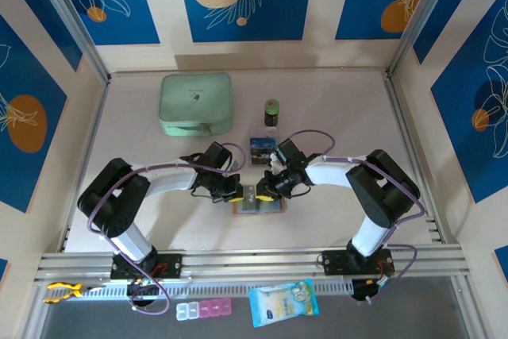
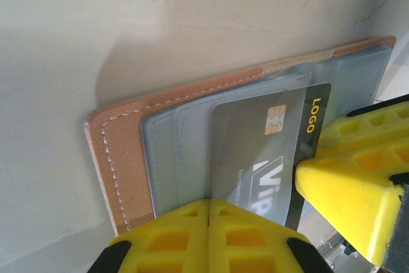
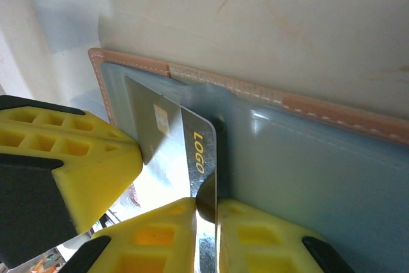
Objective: Take the credit cards out of the card holder
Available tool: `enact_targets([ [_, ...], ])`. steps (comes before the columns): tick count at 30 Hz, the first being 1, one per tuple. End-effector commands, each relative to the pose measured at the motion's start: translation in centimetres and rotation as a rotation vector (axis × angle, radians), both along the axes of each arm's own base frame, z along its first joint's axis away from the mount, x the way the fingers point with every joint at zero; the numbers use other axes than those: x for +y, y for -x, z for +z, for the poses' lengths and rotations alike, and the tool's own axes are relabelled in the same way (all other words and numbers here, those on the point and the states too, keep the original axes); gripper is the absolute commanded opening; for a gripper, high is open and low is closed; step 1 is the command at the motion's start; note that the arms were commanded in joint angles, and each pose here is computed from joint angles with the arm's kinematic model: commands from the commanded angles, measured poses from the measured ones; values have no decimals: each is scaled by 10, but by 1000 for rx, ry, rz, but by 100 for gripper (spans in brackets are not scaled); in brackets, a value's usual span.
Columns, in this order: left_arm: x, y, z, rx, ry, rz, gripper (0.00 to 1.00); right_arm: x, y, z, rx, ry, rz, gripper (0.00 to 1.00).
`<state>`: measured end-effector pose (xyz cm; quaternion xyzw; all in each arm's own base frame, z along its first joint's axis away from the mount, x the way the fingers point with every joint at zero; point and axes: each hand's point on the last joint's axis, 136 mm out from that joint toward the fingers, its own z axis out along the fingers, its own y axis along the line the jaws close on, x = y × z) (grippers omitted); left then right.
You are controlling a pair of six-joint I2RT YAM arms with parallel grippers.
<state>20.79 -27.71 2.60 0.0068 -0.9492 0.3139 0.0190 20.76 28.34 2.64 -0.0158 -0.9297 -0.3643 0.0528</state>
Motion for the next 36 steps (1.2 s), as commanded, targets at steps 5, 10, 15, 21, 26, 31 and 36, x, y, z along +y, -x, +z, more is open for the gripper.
enact_targets([
  [5,7,9,-11,39,-50,-4,0,3,2,8,15,-58,-3,16],
  [10,7,9,-10,39,-51,-2,0,3,1,10,15,-68,-1,15],
  [15,9,9,-10,37,-61,-9,0,-3,2,8,6,-45,-10,11],
  [21,9,8,-10,36,-67,-16,0,-17,3,7,-4,-1,-17,9],
  [26,7,7,-10,37,-65,-19,0,-30,3,8,-14,40,-19,9],
  [31,6,6,-10,37,-63,-21,0,-44,1,12,-34,98,-12,9],
  [36,5,5,-10,38,-58,-23,0,-51,0,20,-56,149,8,8],
])
